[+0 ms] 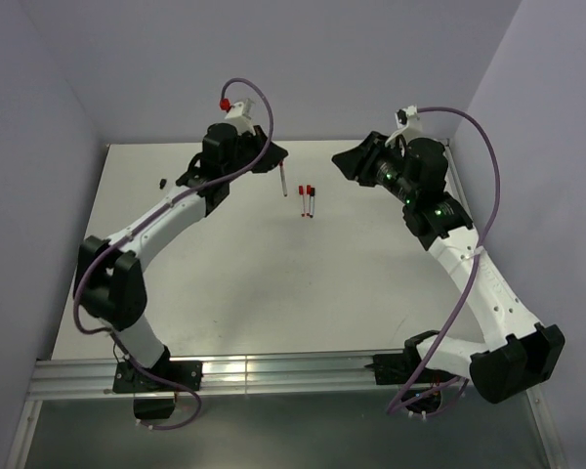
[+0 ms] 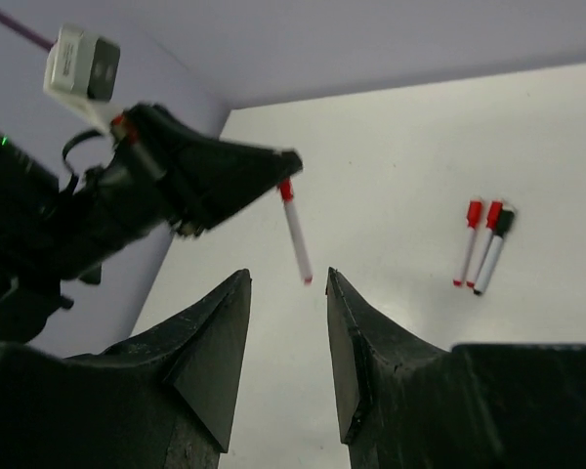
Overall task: Insert the pens into the pen caps
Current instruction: Place the pen at the center of the board.
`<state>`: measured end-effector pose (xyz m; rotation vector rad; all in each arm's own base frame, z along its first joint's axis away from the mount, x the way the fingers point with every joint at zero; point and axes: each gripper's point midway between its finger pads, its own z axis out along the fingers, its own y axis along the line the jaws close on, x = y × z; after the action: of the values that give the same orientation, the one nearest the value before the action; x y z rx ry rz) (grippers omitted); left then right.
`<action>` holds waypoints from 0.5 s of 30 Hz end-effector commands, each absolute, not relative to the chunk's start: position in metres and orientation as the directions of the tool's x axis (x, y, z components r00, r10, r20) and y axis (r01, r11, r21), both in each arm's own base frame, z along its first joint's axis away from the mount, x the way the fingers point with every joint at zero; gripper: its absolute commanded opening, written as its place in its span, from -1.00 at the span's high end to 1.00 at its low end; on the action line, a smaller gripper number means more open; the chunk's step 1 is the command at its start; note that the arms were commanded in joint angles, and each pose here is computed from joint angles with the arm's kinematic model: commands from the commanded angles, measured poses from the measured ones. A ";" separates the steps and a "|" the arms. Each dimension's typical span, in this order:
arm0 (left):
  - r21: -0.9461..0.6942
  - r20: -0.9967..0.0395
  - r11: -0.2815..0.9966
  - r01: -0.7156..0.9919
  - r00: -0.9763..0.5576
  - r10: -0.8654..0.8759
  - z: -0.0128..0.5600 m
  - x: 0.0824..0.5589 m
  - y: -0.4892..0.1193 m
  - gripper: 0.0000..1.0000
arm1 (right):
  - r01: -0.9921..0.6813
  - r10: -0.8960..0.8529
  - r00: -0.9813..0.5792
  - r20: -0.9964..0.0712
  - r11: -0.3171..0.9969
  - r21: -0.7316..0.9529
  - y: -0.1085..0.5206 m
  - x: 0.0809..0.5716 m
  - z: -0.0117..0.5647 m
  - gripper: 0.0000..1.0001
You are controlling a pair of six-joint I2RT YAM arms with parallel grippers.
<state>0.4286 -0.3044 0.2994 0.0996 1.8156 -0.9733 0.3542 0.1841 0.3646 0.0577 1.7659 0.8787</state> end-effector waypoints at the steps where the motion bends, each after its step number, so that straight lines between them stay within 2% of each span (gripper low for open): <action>1: -0.457 -0.861 0.817 0.351 -0.405 -0.308 0.284 0.480 -0.278 0.99 | -0.326 0.458 -0.382 -0.803 0.746 0.581 0.172 0.347 0.352 0.10; 8: -0.445 -0.819 0.848 0.288 -0.514 -0.255 0.217 0.531 -0.278 0.97 | -0.301 0.435 -0.412 -0.801 0.765 0.570 0.166 0.333 0.327 0.08; 13: -0.458 -0.775 0.852 0.254 -0.583 -0.243 0.168 0.548 -0.290 0.93 | -0.284 0.422 -0.417 -0.805 0.781 0.557 0.162 0.331 0.319 0.07; 15: -0.465 -0.773 0.853 0.237 -0.578 -0.261 0.167 0.555 -0.293 0.89 | -0.284 0.418 -0.414 -0.808 0.784 0.551 0.161 0.330 0.319 0.07</action>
<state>0.5464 -0.2827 0.1511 -0.0196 2.1175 -0.6514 0.3318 0.1687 0.3107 0.1093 1.8839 0.8108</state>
